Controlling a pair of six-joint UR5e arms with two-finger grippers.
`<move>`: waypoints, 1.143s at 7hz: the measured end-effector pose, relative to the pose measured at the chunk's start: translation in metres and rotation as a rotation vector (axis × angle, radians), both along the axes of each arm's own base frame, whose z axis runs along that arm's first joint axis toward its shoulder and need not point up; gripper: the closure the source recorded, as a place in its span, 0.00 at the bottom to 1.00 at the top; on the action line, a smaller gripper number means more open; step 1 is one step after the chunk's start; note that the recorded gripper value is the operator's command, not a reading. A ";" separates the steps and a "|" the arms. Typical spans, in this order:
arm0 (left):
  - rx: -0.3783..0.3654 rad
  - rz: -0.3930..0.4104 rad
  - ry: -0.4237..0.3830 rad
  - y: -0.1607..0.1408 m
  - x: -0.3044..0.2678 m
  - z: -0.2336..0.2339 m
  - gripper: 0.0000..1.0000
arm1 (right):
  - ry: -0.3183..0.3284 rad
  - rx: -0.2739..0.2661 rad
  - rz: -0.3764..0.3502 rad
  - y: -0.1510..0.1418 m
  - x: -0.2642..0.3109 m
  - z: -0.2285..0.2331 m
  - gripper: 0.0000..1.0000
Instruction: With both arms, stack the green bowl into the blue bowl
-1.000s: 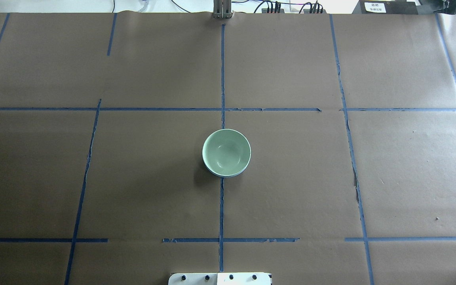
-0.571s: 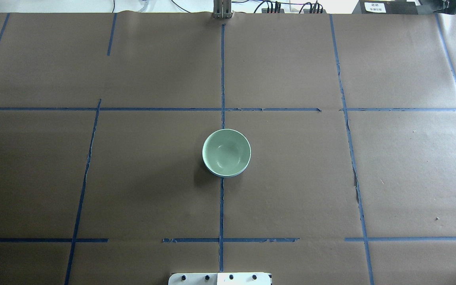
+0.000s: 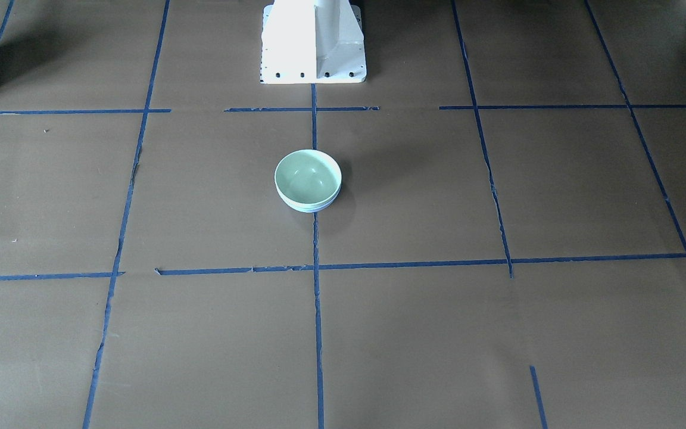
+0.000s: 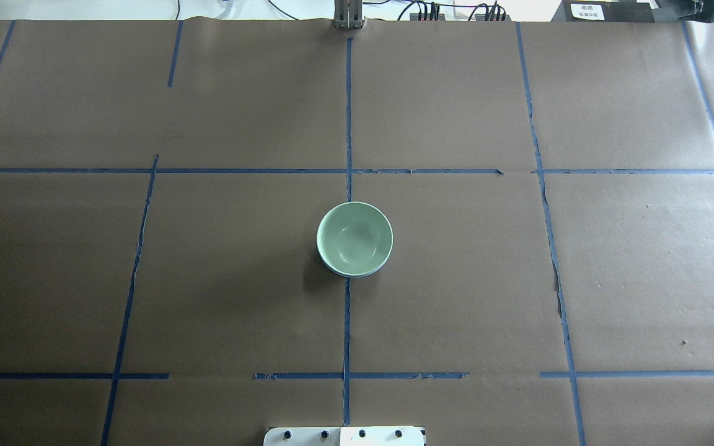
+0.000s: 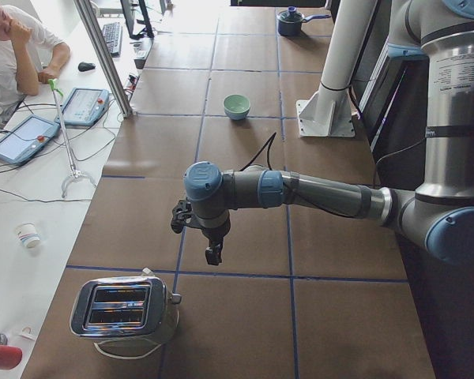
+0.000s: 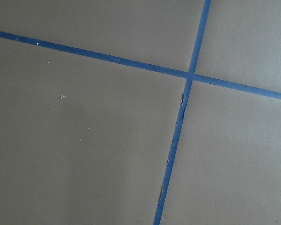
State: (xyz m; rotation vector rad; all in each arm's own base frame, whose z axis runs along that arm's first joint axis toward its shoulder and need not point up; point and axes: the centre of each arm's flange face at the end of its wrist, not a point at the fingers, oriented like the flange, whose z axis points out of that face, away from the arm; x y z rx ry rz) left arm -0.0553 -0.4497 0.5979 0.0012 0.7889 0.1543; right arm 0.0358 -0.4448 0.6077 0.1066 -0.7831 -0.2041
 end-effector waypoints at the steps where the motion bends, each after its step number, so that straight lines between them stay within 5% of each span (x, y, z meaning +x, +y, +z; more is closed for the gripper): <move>1: 0.002 0.001 0.000 0.000 0.000 0.000 0.00 | 0.003 0.000 -0.015 0.000 -0.006 0.001 0.00; 8: 0.012 0.009 0.008 0.005 0.002 -0.002 0.00 | -0.012 -0.002 -0.026 0.000 -0.013 0.001 0.00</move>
